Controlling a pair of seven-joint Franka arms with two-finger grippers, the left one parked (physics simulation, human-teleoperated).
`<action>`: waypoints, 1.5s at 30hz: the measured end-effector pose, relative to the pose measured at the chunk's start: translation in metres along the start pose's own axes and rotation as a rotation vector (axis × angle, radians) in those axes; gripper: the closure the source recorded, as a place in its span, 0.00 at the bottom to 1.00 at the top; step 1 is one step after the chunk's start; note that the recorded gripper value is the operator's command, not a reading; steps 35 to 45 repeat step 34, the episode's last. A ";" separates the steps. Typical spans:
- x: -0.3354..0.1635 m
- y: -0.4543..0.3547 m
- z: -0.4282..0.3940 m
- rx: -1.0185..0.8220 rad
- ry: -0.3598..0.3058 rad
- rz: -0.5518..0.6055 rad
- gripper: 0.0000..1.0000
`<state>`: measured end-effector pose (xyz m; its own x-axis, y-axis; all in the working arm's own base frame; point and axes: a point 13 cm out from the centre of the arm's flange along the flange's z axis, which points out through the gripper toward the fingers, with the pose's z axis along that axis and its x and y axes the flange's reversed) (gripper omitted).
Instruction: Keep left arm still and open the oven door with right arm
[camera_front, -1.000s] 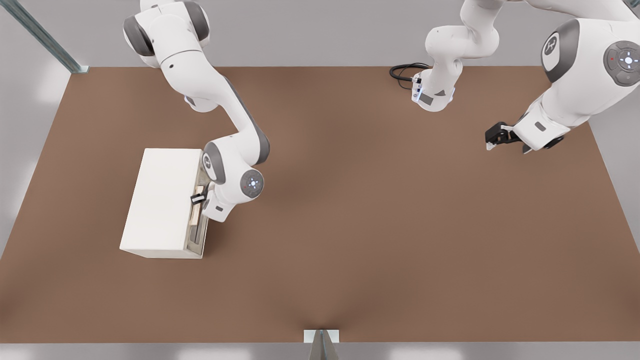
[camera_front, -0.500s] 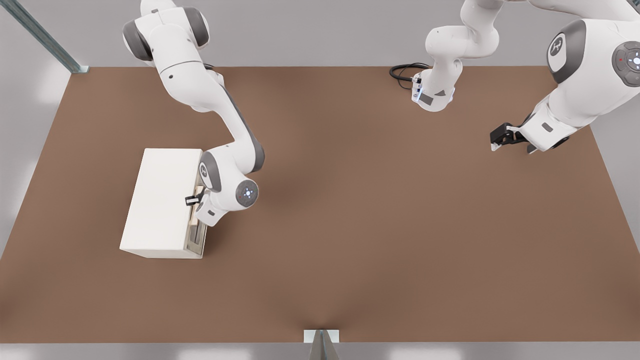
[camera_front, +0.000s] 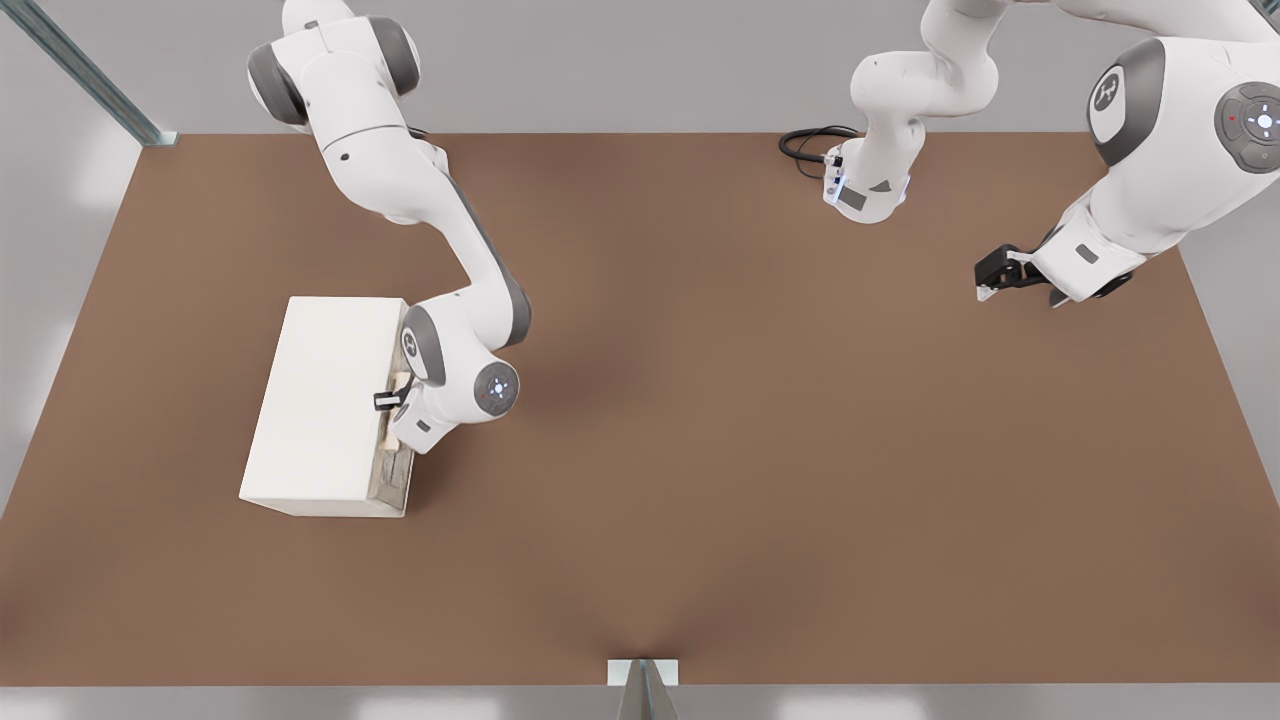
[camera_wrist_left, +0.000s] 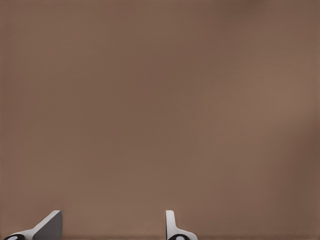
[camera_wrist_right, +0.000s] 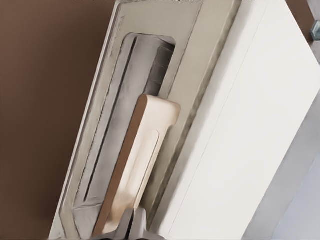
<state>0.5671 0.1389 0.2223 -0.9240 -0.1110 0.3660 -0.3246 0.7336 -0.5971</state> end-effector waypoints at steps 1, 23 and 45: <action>0.000 0.003 -0.004 -0.003 -0.006 0.000 0.79; 0.086 -0.204 -0.084 -0.642 -0.142 0.159 0.00; 0.079 -0.208 -0.074 -0.671 -0.168 0.079 0.00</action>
